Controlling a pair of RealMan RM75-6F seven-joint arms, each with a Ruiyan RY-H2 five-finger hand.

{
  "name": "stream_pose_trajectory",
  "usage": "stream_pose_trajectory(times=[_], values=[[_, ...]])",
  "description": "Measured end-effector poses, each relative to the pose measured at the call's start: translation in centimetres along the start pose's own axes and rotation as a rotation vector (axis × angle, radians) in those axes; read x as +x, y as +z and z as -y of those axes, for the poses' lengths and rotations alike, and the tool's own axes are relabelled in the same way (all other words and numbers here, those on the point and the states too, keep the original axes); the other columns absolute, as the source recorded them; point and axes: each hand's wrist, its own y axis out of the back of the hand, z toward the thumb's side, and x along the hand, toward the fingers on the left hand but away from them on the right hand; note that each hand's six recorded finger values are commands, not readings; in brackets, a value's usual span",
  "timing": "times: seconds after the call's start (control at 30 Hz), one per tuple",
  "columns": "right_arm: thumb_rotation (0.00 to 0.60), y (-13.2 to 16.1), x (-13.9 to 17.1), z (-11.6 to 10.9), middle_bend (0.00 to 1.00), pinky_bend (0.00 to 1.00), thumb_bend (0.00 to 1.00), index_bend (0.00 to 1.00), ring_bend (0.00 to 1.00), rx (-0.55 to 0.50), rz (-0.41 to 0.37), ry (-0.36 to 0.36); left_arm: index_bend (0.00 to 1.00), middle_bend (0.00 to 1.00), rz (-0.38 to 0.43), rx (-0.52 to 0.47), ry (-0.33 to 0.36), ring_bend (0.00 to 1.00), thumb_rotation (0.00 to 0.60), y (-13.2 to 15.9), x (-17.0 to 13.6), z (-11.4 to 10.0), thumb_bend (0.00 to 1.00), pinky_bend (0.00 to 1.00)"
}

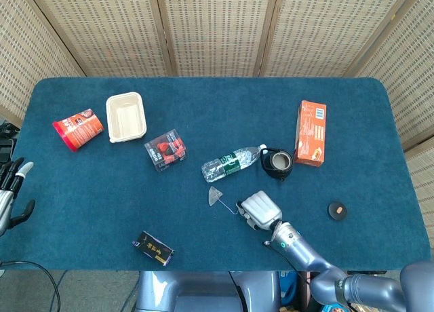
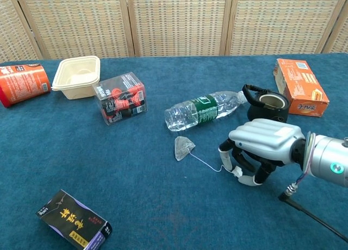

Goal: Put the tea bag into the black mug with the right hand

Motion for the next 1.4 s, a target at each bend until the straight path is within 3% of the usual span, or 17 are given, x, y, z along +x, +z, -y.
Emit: stream_pose_trajectory(times=[1.4], values=[[0.600,-0.69,-0.38,0.00,0.79,0.97,0.49,0.56,0.79,0.019,0.006,0.014,0.00,0.00,-0.007,-0.008,0.003,0.00,0.600,-0.32,-0.54,0.00,0.44,0.00]])
